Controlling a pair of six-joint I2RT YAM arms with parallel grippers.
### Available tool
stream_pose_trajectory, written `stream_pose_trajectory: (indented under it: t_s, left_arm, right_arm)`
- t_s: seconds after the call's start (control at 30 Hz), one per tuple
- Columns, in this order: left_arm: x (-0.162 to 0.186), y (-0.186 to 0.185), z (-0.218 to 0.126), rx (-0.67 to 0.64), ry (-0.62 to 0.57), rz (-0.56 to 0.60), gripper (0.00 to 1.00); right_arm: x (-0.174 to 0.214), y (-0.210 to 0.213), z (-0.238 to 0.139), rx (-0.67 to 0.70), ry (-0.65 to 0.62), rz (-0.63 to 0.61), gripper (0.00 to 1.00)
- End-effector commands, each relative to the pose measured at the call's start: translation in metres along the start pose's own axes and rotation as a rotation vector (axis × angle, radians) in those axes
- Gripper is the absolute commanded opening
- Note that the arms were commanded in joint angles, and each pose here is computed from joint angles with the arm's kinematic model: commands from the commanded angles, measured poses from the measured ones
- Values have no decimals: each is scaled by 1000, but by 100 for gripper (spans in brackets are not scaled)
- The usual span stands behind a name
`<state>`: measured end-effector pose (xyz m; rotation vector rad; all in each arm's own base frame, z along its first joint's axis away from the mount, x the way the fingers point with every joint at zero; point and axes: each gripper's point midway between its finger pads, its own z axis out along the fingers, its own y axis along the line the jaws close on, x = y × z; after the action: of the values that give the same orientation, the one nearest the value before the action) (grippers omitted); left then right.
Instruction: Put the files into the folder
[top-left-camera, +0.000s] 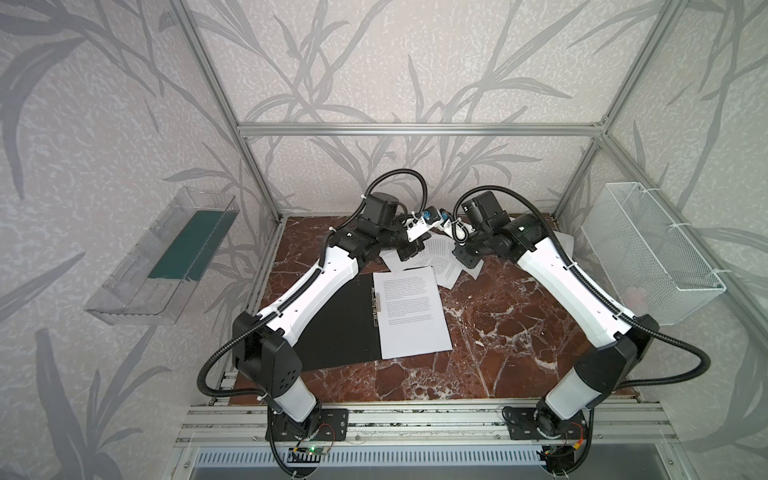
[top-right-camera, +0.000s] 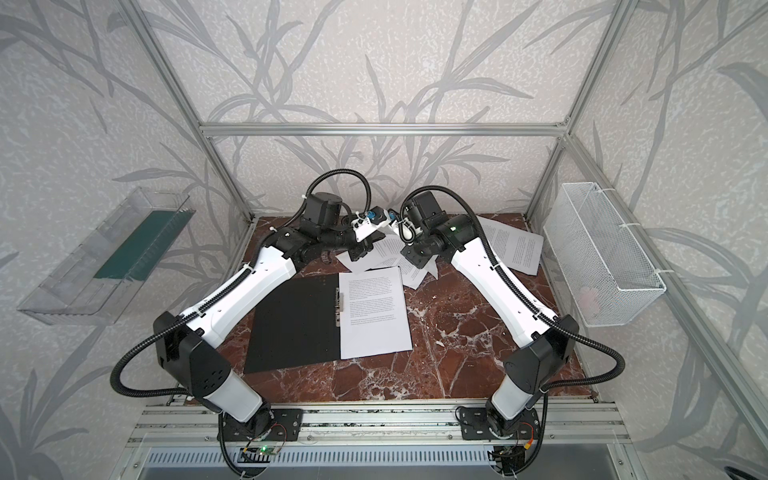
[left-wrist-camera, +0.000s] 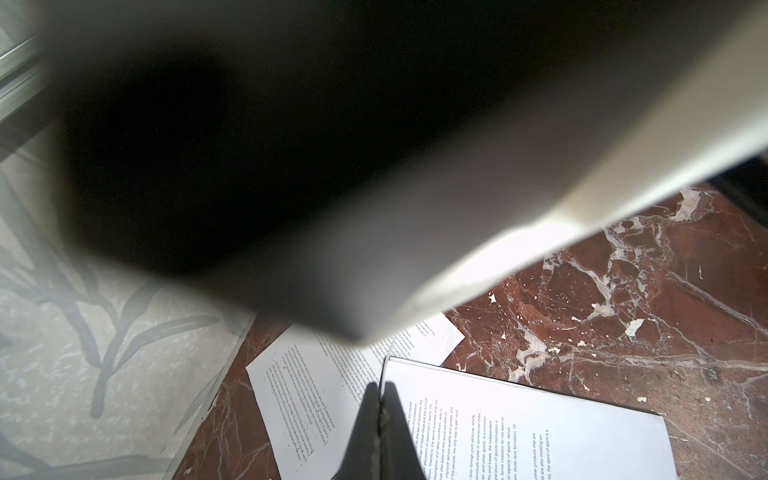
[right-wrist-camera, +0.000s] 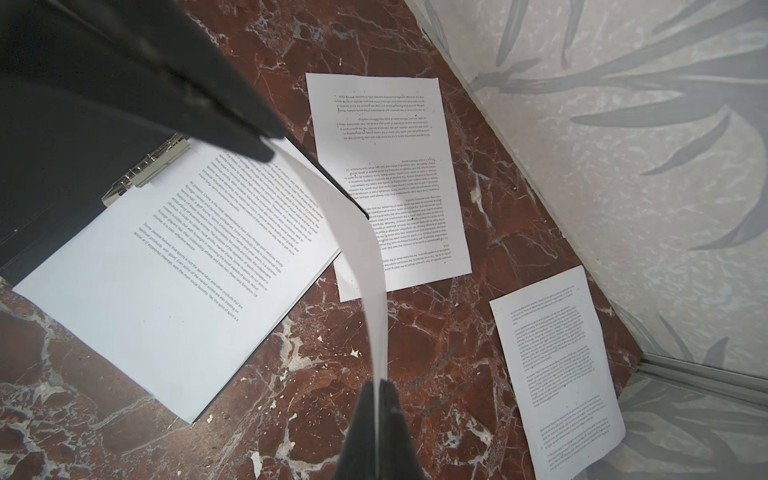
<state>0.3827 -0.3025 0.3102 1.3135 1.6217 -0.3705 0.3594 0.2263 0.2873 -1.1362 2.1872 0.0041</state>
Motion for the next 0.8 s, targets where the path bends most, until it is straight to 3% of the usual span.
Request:
stream_pose_trajectory:
  t_s: [0.0,0.03,0.07,0.13,0.17,0.23,0.37,0.47,0.63,0.77]
  left_arm:
    - [59,-15,22,51,180,-80,0]
    - [55,-14,21,49,171,-90,0]
    - [50,-14,20,50,158,-99,0]
    - [37,-11,16,46,120,-151,0]
    - [29,-11,14,49,94,-183,0]
    - [17,-11,10,45,36,-262,0]
    - [4,-8,1,-4,-81,-435,0]
    - [-6,-7,-17,-48,-195,-577,0]
    - [15,-8,-59,-181,-258,-880,0]
    - [77,-5,-97,-405,-226,-1106,0]
  right_arm:
    - [-54,5,-55,-18,-284,-39,3]
    - [-55,5,-56,-18,-288,-35,7]
    - [-55,3,-56,-9,-290,-22,17]
    - [-56,-8,-56,48,-305,29,56]
    - [-57,-14,-57,72,-318,49,65]
    - [-56,-31,-63,123,-354,144,100]
    - [-45,-72,-91,219,-449,451,99]
    - [-34,-83,-109,156,-531,630,99]
    - [-26,-67,-107,49,-582,682,99]
    - [-22,-51,-82,-55,-541,764,99]
